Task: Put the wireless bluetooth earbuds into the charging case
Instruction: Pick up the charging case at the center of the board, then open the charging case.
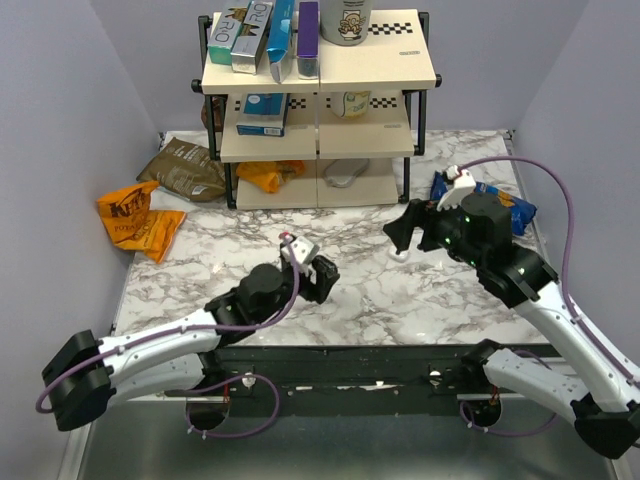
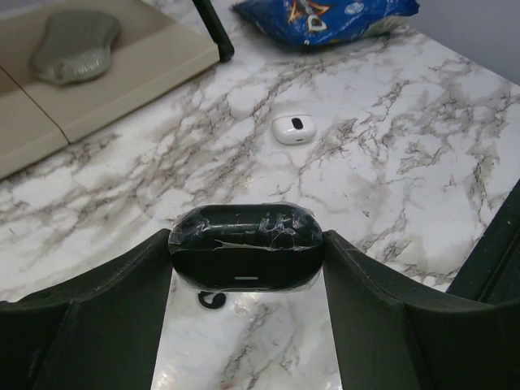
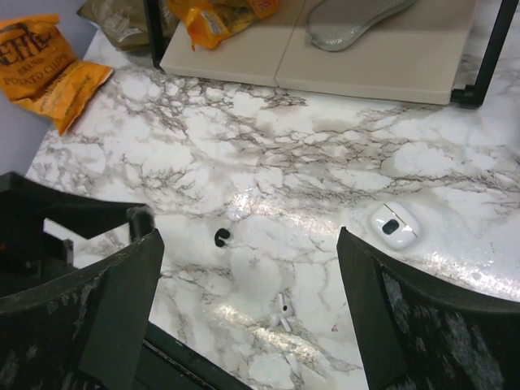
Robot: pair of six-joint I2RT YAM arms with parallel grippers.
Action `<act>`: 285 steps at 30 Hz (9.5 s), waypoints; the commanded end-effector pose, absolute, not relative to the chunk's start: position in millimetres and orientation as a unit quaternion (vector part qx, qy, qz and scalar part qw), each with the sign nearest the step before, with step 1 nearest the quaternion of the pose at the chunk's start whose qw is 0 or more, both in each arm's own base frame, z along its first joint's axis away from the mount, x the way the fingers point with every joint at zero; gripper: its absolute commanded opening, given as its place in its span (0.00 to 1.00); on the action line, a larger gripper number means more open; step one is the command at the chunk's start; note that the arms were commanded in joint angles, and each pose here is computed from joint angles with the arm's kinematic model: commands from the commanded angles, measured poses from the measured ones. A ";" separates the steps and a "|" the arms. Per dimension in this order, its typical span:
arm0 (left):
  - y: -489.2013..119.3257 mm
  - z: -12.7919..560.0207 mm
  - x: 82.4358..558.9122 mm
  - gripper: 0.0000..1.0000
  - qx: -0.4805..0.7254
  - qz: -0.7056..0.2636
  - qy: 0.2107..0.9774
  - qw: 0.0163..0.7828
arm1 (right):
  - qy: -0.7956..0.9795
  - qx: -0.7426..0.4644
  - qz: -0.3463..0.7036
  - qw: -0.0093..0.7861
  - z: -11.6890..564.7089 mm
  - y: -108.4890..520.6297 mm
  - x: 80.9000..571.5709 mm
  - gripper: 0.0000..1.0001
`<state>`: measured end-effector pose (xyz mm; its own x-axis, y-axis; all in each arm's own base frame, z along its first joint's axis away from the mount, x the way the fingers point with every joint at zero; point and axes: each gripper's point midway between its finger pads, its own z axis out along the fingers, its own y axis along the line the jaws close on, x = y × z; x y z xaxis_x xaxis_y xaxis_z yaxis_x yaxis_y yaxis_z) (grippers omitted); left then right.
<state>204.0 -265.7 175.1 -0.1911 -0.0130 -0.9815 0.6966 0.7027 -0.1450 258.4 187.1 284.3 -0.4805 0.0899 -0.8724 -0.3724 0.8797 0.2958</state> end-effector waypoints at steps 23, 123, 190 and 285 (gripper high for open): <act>-264.8 215.5 179.7 0.00 0.359 -0.272 0.520 0.726 | 0.755 -0.360 0.364 0.409 264.7 313.3 190.8 1.00; -269.8 221.4 176.1 0.98 0.323 -0.289 0.578 0.691 | 0.786 -0.373 0.326 0.370 243.5 324.8 187.9 0.01; -300.9 276.1 146.3 0.99 0.432 -0.545 0.539 0.476 | 0.588 -0.554 0.253 0.533 329.5 315.3 155.5 0.01; -233.4 267.9 174.8 0.00 0.176 -0.453 0.548 0.680 | 0.773 -0.182 0.246 0.555 262.7 263.1 246.7 0.72</act>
<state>155.0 -260.2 262.0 -0.0992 -0.3503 -0.9314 0.9069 0.3534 -0.2296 226.9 264.1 339.0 -0.1546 -0.0216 -0.9877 -0.6813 0.7264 0.0907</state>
